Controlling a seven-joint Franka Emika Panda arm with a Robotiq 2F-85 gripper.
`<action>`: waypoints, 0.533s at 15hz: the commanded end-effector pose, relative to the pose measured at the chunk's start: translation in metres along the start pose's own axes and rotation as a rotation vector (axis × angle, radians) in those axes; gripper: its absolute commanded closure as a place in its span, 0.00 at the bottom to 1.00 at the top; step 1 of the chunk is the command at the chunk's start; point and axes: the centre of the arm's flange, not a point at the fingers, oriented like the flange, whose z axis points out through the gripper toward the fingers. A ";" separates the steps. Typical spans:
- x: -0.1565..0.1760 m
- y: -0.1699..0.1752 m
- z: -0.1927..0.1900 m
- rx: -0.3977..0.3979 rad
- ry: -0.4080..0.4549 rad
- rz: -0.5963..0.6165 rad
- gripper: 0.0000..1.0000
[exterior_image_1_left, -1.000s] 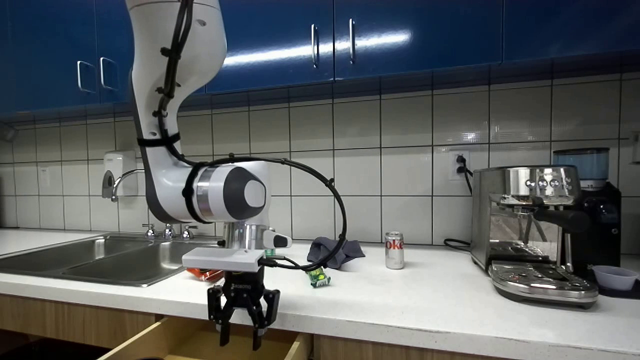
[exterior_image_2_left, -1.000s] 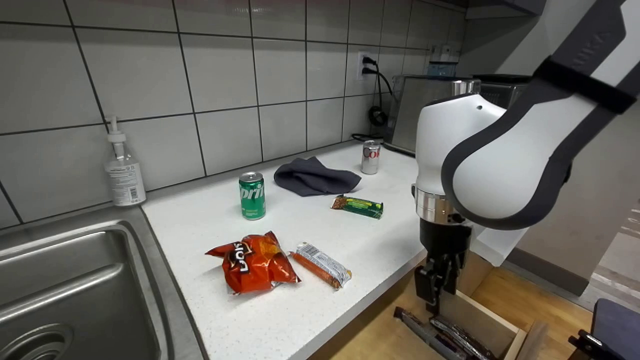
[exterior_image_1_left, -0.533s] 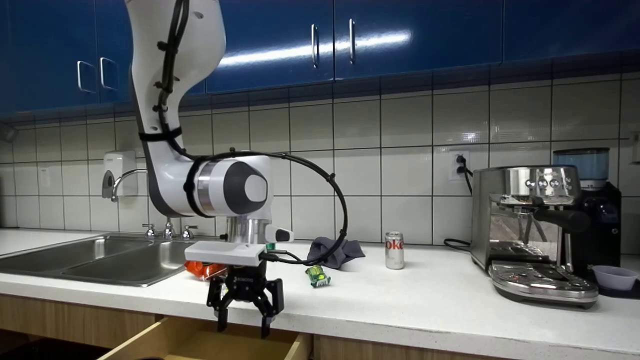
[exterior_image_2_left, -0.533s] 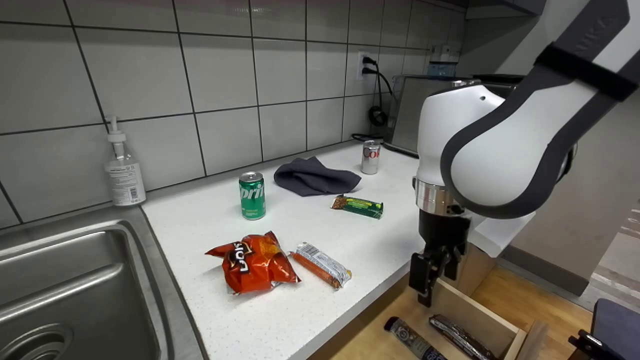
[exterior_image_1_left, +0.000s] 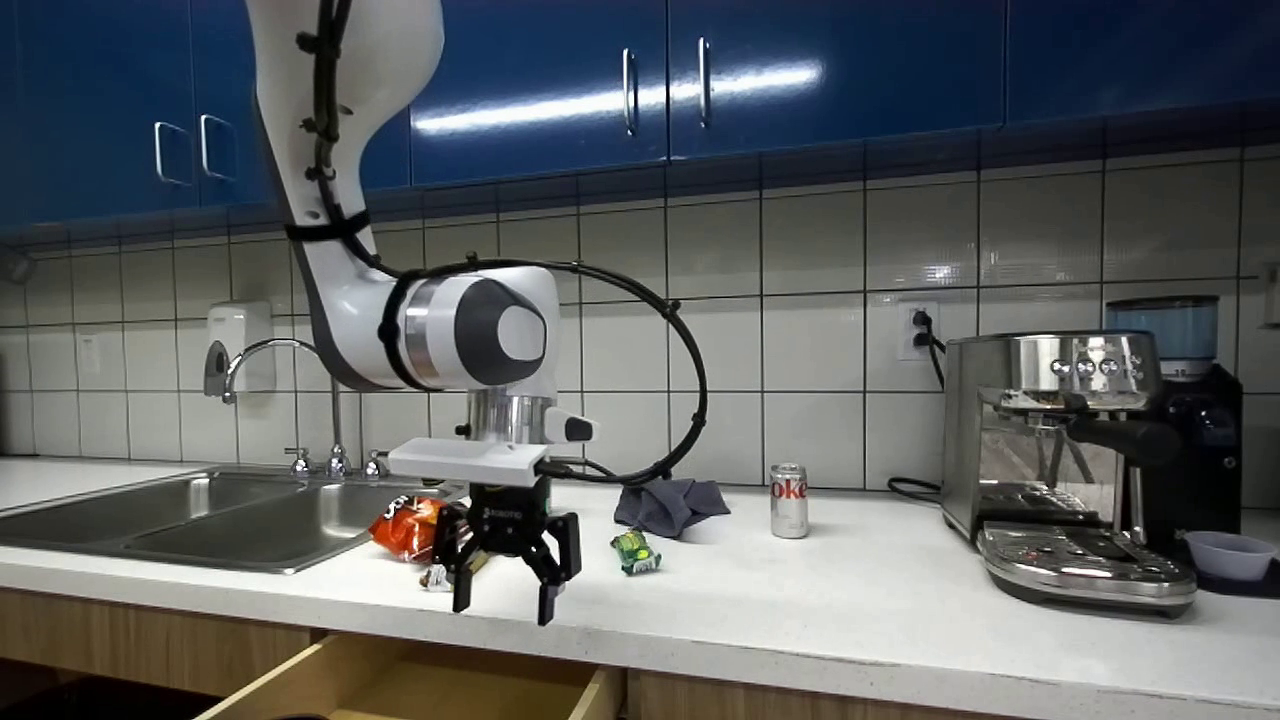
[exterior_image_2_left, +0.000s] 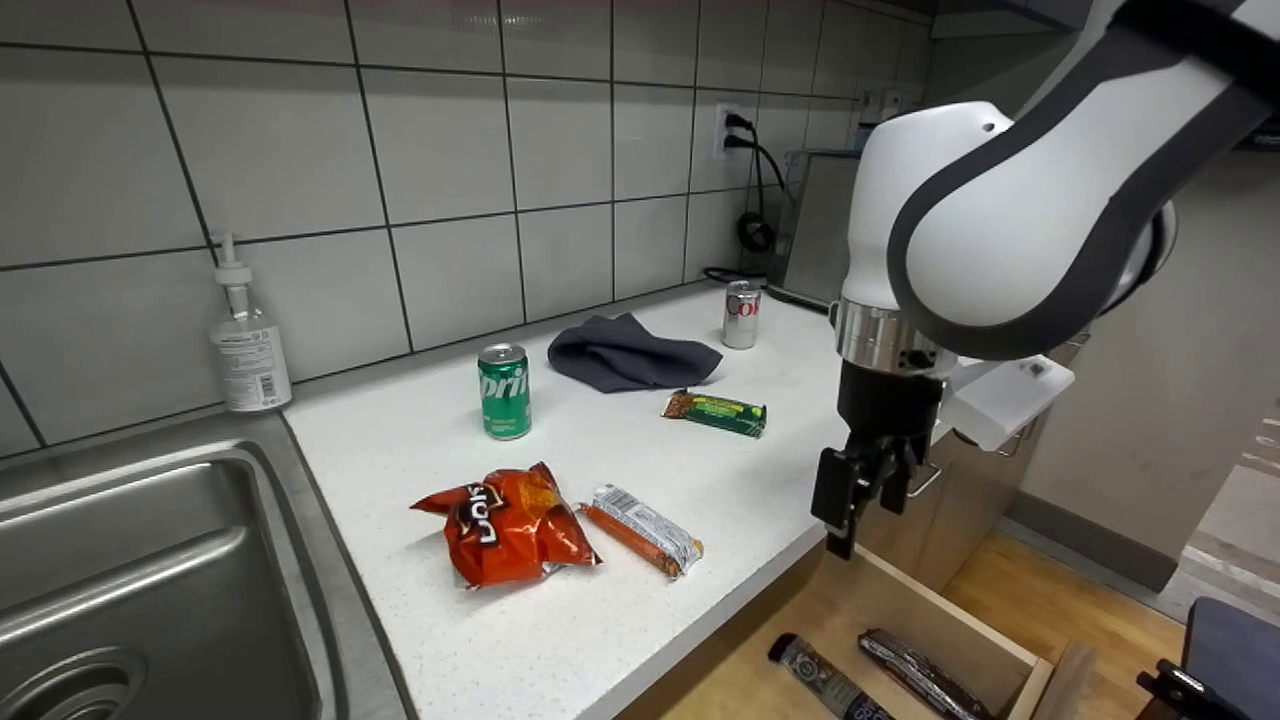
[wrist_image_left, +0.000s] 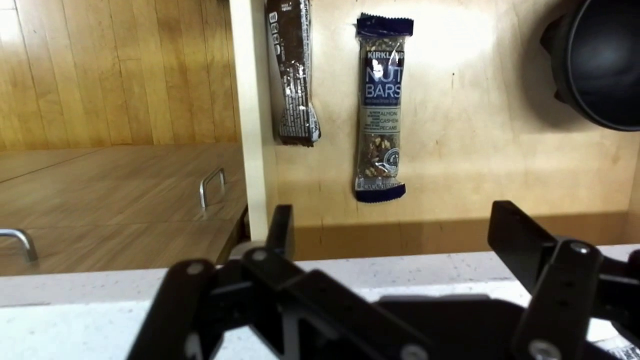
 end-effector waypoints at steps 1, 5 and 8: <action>0.010 0.012 -0.025 -0.002 0.005 -0.031 0.00; 0.031 0.019 -0.036 -0.042 0.043 -0.057 0.00; 0.045 0.027 -0.044 -0.084 0.071 -0.082 0.00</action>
